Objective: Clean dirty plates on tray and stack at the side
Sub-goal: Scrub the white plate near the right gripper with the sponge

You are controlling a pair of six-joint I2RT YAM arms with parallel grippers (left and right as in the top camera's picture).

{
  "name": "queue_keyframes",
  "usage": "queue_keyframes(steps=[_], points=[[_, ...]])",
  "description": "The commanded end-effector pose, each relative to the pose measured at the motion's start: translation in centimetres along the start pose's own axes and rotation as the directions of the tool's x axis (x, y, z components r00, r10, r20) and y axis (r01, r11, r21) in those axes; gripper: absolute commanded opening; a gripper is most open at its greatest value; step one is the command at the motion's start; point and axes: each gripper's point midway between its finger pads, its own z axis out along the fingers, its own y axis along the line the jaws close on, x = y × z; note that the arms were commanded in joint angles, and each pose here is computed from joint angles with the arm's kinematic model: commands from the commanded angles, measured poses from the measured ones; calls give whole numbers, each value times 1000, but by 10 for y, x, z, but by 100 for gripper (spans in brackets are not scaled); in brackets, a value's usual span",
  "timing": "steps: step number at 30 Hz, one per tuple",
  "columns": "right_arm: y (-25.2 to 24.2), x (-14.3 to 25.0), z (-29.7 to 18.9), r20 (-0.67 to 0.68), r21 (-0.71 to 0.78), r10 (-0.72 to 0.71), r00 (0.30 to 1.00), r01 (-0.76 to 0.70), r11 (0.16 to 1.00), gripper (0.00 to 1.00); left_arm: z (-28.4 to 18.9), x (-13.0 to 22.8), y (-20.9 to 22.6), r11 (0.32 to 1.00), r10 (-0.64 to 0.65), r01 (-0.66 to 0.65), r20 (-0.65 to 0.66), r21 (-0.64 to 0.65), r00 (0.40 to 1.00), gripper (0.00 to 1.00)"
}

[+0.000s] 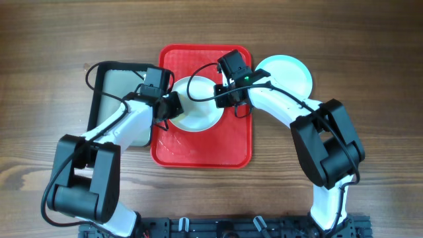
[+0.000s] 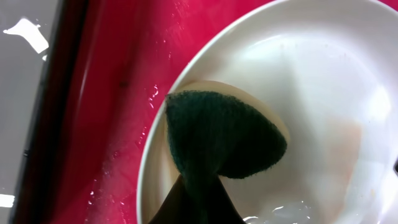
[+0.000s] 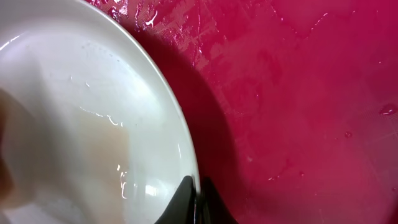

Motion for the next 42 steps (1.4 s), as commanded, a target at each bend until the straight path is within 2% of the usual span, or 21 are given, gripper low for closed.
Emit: queue_keyframes(steps=[1,8,11,15,20,22,25,27,30,36,42], points=[[-1,5,1,-11,11,-23,1000,23,1000,4,8,10,1,1000,0,0,-20,-31,1000,4],[-1,5,1,-11,11,-24,1000,24,1000,4,24,37,-25,999,50,-48,-86,15,995,4],[-1,4,1,-10,11,-23,1000,24,1000,4,23,43,-47,994,60,-50,-103,96,993,4],[-1,4,1,-10,11,-23,1000,24,1000,4,20,44,-75,974,85,-62,-101,218,991,4],[-1,4,1,-10,11,-23,1000,24,1000,4,19,40,-87,968,42,-19,-88,252,995,4],[-1,4,1,-10,11,-23,1000,23,1000,4,15,40,-99,949,54,-21,-95,315,994,4],[-1,4,1,-10,11,-24,1000,24,1000,4,1,36,-128,882,89,-34,-94,470,992,4],[-1,4,1,-10,11,-23,1000,24,1000,4,-6,30,-141,850,95,-44,-70,525,993,4],[-1,4,1,-10,11,-23,1000,23,1000,4,-5,26,-142,855,83,-46,-49,517,995,4],[-1,4,1,-10,11,-23,1000,23,1000,4,10,30,-121,925,62,-48,-26,377,998,4],[-1,4,1,-10,11,-23,1000,23,1000,4,11,37,-129,920,85,-69,-26,385,996,4]])
